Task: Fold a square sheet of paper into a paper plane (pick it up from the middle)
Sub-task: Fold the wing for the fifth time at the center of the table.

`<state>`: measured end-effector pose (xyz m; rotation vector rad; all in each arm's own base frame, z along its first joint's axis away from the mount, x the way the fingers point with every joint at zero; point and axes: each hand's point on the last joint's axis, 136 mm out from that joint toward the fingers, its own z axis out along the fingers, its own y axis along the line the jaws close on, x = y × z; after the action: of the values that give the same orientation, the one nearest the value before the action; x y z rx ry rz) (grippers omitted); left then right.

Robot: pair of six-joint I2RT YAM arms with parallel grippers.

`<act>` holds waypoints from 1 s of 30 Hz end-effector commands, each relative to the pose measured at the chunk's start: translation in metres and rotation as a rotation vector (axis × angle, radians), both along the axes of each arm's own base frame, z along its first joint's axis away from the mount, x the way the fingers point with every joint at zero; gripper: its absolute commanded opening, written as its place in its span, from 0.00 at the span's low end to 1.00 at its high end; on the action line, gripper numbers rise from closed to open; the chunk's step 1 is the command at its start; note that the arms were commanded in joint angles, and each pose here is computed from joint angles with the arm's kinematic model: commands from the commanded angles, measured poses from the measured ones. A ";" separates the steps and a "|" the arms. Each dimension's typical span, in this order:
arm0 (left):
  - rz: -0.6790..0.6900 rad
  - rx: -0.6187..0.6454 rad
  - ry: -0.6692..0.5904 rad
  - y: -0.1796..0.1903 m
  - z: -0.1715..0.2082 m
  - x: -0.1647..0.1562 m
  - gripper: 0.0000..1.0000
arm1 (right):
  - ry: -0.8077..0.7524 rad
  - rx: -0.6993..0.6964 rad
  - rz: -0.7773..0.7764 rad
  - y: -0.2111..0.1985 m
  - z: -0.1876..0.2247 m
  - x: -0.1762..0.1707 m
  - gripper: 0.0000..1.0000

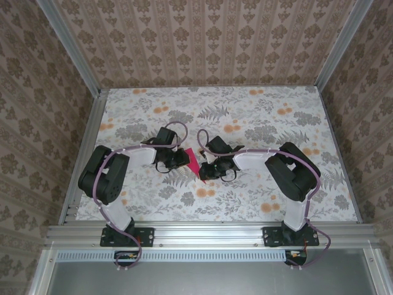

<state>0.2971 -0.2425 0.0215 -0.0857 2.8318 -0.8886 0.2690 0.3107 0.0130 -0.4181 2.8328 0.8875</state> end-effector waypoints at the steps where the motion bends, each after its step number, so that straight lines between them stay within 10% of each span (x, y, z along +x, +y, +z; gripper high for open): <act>1: 0.005 0.045 0.010 0.007 -0.009 0.005 0.19 | 0.130 -0.152 0.013 -0.032 -0.035 -0.032 0.13; 30: -0.027 0.041 -0.034 0.032 -0.009 0.049 0.19 | 0.154 -0.259 0.051 -0.056 -0.050 -0.049 0.13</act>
<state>0.3396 -0.2216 0.0220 -0.0317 2.8110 -0.8856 0.2660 0.3080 0.0108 -0.4863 2.8289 0.8659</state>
